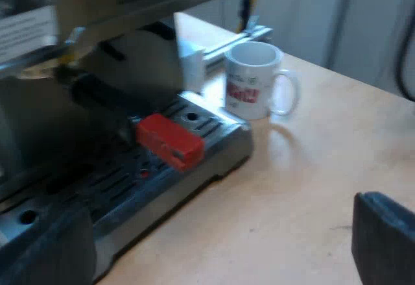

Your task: Place mug into machine

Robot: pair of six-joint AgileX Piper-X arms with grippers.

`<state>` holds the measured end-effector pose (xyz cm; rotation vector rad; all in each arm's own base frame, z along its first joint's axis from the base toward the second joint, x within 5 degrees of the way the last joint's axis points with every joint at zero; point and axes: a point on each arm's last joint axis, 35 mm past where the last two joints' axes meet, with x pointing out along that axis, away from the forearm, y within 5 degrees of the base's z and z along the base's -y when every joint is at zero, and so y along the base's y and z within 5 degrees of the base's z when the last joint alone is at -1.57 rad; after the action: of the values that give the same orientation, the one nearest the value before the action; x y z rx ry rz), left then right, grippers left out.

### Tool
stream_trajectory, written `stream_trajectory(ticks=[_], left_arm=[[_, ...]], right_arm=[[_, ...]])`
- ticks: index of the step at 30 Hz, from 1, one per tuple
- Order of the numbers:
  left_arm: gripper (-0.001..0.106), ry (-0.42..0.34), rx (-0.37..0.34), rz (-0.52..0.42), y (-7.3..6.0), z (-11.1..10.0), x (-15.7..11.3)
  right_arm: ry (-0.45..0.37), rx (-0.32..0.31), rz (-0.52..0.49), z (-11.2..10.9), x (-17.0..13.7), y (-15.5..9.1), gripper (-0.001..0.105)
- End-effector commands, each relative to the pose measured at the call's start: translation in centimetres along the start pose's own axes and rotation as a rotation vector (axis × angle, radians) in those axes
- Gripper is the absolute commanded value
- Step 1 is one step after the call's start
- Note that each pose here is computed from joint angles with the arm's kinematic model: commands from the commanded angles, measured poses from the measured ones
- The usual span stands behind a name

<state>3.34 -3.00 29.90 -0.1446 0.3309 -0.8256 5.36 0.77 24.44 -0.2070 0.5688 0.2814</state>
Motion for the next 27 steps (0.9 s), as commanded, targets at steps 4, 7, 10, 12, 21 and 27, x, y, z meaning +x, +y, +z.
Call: stream_trajectory(ticks=[4, 7, 10, 12, 21, 27], left_arm=[[0.081, -0.002, 0.016, -0.061, 1.3, -1.9, 2.6], [0.081, -0.005, 0.017, -0.061, 2.0, -3.1, 3.6], [0.081, 0.001, 0.014, -0.061, 2.5, -4.1, 4.3], [0.081, 0.009, 0.01, -0.059, 2.7, -4.5, 4.5], [0.081, 0.016, 0.006, -0.058, 2.8, -4.8, 4.6], [0.081, 0.016, 0.006, -0.058, 2.8, -4.8, 4.6]], right_arm=[[-0.031, -0.098, 0.002, 1.6, 1.6, -0.4, 0.062], [-0.054, -0.101, -0.005, 1.6, 2.7, -0.5, 0.062], [-0.101, -0.108, -0.018, 1.4, 3.9, -0.6, 0.062], [-0.114, -0.109, -0.022, 1.1, 4.6, -0.6, 0.062], [-0.127, -0.112, 0.008, -1.4, 8.8, -0.5, 0.062], [-0.129, -0.113, 0.021, -1.6, 11.0, -0.7, 0.062]])
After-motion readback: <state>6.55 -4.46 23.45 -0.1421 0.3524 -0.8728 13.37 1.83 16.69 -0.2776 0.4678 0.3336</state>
